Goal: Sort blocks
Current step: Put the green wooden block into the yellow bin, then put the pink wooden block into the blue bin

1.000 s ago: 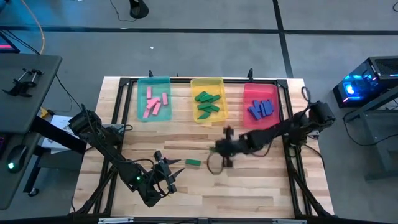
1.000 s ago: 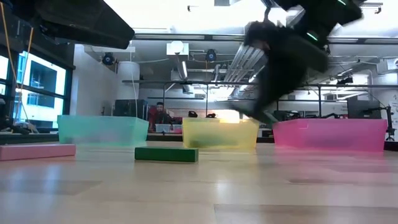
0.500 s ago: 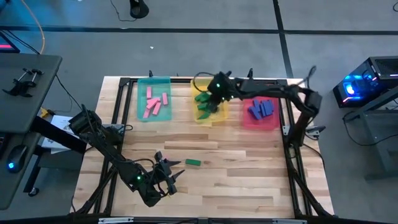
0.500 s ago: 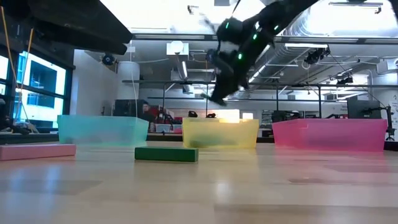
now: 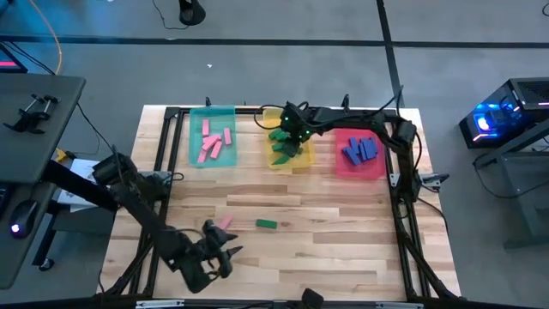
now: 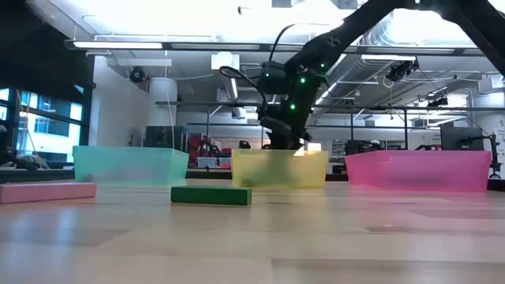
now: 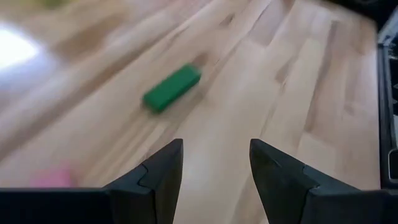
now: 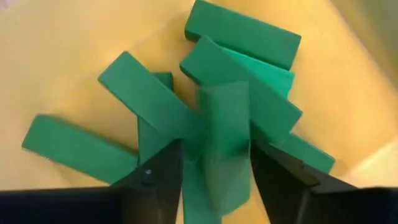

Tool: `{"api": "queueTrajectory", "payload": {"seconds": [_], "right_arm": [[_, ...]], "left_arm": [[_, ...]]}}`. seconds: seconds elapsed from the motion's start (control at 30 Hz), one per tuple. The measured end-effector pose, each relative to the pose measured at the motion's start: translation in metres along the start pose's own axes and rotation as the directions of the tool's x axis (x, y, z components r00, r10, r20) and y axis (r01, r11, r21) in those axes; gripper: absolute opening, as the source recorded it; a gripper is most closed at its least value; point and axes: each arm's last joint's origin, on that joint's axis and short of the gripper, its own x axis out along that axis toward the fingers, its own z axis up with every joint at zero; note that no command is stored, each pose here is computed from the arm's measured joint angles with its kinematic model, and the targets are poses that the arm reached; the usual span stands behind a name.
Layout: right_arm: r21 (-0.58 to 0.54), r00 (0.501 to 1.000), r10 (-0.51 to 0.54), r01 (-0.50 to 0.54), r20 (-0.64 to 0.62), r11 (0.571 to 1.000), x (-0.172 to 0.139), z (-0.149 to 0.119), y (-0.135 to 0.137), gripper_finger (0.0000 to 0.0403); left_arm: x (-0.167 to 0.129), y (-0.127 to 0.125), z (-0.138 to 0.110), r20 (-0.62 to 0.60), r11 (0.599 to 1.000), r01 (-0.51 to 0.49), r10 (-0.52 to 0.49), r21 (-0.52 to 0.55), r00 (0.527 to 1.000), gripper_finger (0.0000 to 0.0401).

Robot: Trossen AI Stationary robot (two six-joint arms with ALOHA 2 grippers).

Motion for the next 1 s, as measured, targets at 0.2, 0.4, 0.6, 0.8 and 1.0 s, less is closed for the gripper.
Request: {"api": "queueTrajectory", "payload": {"seconds": [0.2,0.4,0.6,0.8,1.0], "right_arm": [[-0.043,0.992,-0.002,0.008,0.125,0.999,-0.032,0.013,0.004,0.0187],[-0.177,0.960,0.022,0.028,0.278,0.984,-0.082,0.018,0.046,0.0189],[-0.355,0.917,0.059,0.093,0.394,0.930,-0.137,-0.003,0.116,0.0189],[-0.441,0.888,0.127,0.092,0.443,0.893,-0.177,-0.056,0.164,0.0190],[-0.465,0.896,0.225,-0.024,0.382,0.885,-0.182,-0.124,0.189,0.0190]], "left_arm": [[-0.024,0.016,-0.021,-0.039,0.988,-0.089,0.084,-0.126,0.996,0.0172],[-0.018,0.025,-0.028,0.094,0.985,-0.151,0.159,-0.080,0.983,0.0172],[0.017,0.040,-0.045,-0.090,0.927,-0.365,0.357,-0.083,0.930,0.0172],[0.034,0.052,-0.051,-0.038,0.868,-0.459,0.461,-0.191,0.887,0.0172],[0.037,0.056,-0.049,-0.049,0.845,-0.494,0.495,-0.206,0.867,0.0172]]}}
